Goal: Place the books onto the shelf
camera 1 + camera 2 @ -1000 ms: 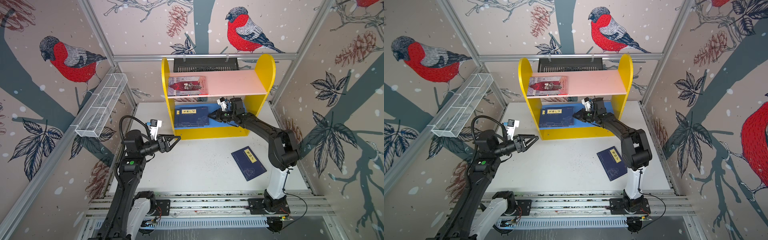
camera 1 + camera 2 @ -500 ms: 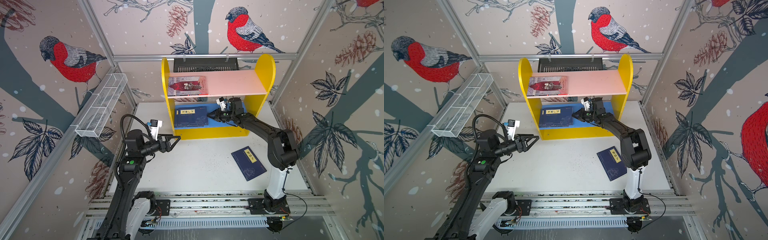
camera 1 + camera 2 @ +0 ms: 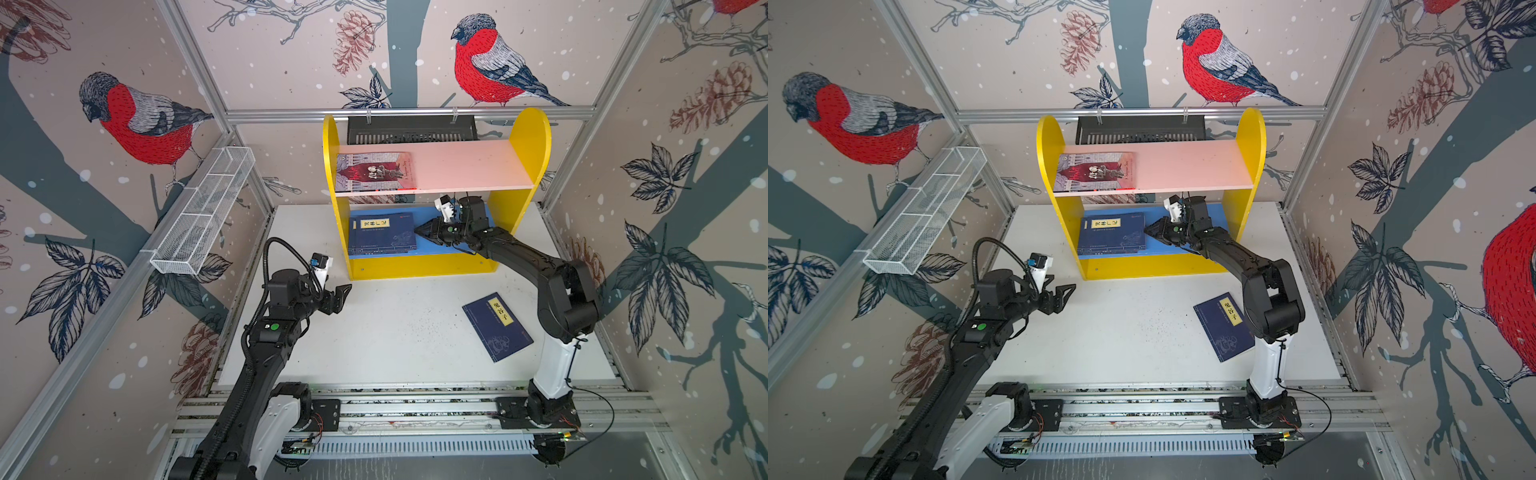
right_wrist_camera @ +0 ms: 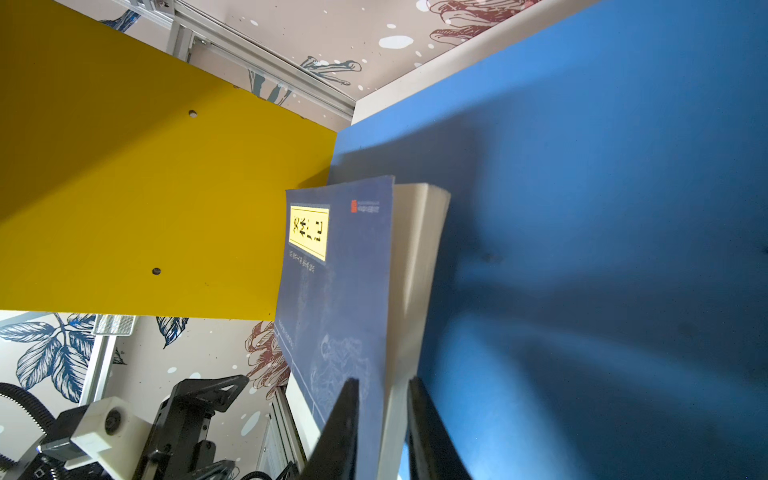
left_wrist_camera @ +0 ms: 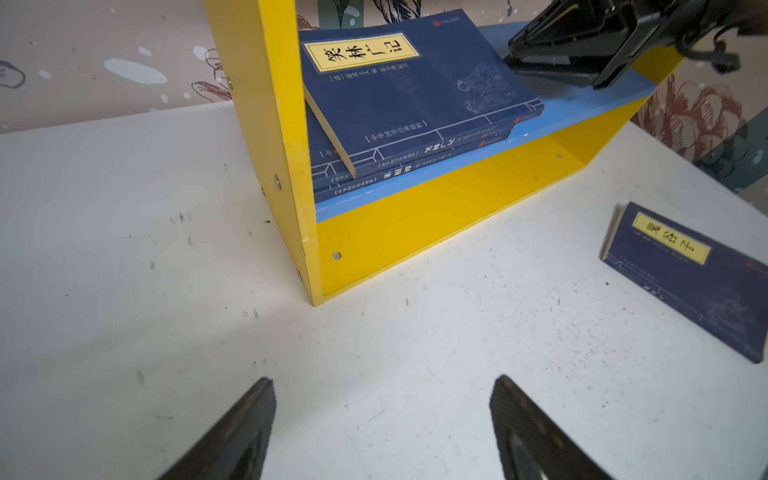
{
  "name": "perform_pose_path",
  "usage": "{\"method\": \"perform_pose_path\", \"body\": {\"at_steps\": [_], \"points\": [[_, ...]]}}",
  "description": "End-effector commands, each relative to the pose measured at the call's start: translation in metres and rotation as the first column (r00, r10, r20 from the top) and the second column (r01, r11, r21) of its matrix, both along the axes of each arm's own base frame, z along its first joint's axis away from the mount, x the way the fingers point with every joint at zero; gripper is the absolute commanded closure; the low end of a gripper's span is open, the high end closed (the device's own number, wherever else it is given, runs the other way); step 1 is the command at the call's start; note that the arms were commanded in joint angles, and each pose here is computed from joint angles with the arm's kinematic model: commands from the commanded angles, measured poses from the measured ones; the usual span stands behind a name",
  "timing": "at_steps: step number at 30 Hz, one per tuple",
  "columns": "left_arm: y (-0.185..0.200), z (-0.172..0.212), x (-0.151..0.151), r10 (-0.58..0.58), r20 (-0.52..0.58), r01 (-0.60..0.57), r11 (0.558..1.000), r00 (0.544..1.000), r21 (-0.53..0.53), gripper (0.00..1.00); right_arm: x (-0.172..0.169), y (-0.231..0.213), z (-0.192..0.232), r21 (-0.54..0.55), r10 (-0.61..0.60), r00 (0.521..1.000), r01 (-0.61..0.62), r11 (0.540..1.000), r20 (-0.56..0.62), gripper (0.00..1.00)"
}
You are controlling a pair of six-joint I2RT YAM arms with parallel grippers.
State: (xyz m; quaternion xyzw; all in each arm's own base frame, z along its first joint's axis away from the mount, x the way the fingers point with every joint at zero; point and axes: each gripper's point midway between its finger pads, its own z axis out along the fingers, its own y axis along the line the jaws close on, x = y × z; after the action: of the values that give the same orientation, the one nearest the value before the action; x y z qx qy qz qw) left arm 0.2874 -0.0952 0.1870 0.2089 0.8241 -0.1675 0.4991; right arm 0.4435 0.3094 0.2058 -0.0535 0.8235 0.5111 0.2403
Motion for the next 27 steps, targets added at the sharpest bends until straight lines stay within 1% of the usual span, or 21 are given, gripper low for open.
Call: {"method": "perform_pose_path", "body": {"at_steps": [1, 6, 11, 13, 16, 21, 27], "points": [[0.002, 0.013, 0.014, -0.035, 0.166, 0.016, 0.993, 0.986, 0.116, 0.17, -0.003, 0.001, 0.007, 0.006, -0.003, 1.000, 0.003, 1.000, 0.024, 0.77], [-0.003, 0.013, 0.024, -0.046, 0.222, 0.015, 0.991, 0.974, 0.136, 0.16, -0.011, 0.001, 0.004, -0.004, -0.001, 1.000, 0.001, 1.000, 0.023, 0.77], [0.004, 0.014, 0.043, 0.010, 0.275, -0.054, 0.987, 0.961, 0.154, 0.16, -0.013, 0.005, 0.002, -0.003, 0.005, 1.000, -0.004, 1.000, 0.022, 0.77], [0.007, 0.017, 0.048, 0.034, 0.296, -0.080, 0.986, 0.955, 0.145, 0.16, -0.014, 0.007, 0.001, 0.002, 0.006, 1.000, -0.006, 1.000, 0.021, 0.77], [0.004, 0.018, 0.050, 0.025, 0.313, -0.071, 0.988, 0.949, 0.135, 0.15, -0.013, 0.009, 0.000, 0.007, 0.005, 1.000, -0.005, 1.000, 0.018, 0.77], [-0.005, 0.014, 0.055, -0.008, 0.304, -0.032, 0.991, 0.953, 0.127, 0.14, -0.012, 0.012, -0.001, 0.011, 0.006, 1.000, -0.006, 1.000, 0.017, 0.77], [-0.003, 0.013, 0.063, 0.022, 0.311, -0.057, 0.993, 0.950, 0.103, 0.14, -0.010, 0.016, 0.000, 0.017, 0.012, 1.000, -0.013, 1.000, 0.016, 0.78]]}}
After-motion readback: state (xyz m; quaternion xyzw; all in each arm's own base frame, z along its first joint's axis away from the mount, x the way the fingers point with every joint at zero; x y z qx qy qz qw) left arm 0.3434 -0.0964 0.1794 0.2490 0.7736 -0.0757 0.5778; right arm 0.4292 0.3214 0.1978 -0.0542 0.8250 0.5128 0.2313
